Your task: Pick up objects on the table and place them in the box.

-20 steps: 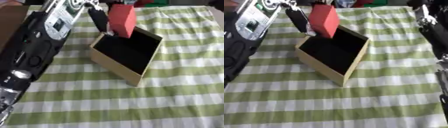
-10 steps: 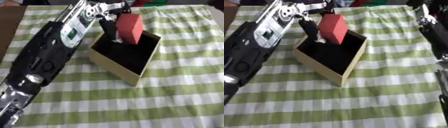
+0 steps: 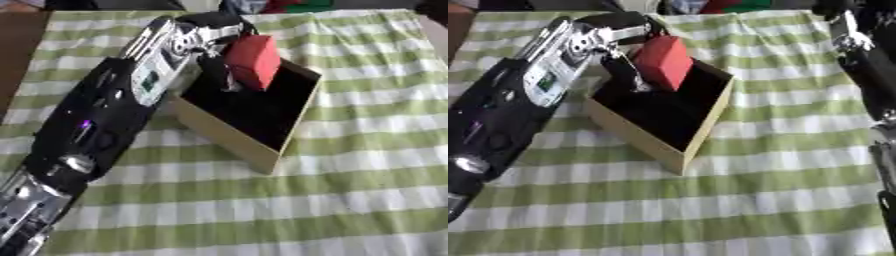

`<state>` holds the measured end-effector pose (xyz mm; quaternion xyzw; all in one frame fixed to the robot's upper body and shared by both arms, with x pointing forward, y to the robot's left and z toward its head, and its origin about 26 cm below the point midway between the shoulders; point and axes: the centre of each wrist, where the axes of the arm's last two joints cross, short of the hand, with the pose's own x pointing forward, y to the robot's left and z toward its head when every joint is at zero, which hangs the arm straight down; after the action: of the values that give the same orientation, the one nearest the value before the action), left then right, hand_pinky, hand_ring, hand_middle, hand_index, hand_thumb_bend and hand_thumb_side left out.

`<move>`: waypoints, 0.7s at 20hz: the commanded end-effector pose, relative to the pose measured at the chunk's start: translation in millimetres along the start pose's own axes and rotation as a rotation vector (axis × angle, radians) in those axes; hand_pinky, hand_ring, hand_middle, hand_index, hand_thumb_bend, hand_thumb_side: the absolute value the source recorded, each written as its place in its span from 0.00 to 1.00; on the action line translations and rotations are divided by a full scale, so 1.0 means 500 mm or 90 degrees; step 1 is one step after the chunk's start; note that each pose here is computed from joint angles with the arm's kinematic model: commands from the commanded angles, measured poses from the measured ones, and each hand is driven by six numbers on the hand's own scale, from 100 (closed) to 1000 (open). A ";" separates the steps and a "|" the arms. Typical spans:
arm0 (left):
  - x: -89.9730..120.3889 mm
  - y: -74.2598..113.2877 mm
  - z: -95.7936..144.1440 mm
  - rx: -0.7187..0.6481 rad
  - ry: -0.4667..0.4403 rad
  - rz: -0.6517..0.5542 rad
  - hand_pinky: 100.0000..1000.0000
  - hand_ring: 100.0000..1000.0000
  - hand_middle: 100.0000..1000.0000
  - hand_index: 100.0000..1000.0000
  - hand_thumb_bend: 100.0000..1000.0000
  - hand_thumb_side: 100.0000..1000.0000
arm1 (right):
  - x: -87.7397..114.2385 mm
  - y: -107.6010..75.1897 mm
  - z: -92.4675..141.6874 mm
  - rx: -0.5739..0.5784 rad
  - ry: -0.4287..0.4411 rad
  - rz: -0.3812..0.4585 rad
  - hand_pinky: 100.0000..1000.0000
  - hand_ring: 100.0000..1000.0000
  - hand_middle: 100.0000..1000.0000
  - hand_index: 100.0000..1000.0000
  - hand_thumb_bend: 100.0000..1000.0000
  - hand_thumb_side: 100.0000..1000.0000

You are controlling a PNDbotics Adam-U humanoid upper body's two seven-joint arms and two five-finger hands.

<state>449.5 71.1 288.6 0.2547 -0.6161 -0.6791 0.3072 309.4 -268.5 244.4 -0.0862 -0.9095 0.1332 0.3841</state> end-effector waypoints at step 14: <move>-0.002 0.062 0.044 0.155 -0.016 -0.005 0.81 0.76 0.77 0.90 0.39 0.00 | 0.015 -0.006 -0.004 0.000 -0.017 0.003 0.91 0.74 0.66 0.88 0.00 0.50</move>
<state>442.9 78.5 301.9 0.2732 -0.6768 -0.6260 0.2746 309.5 -267.6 243.3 -0.0837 -0.9095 0.1312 0.3854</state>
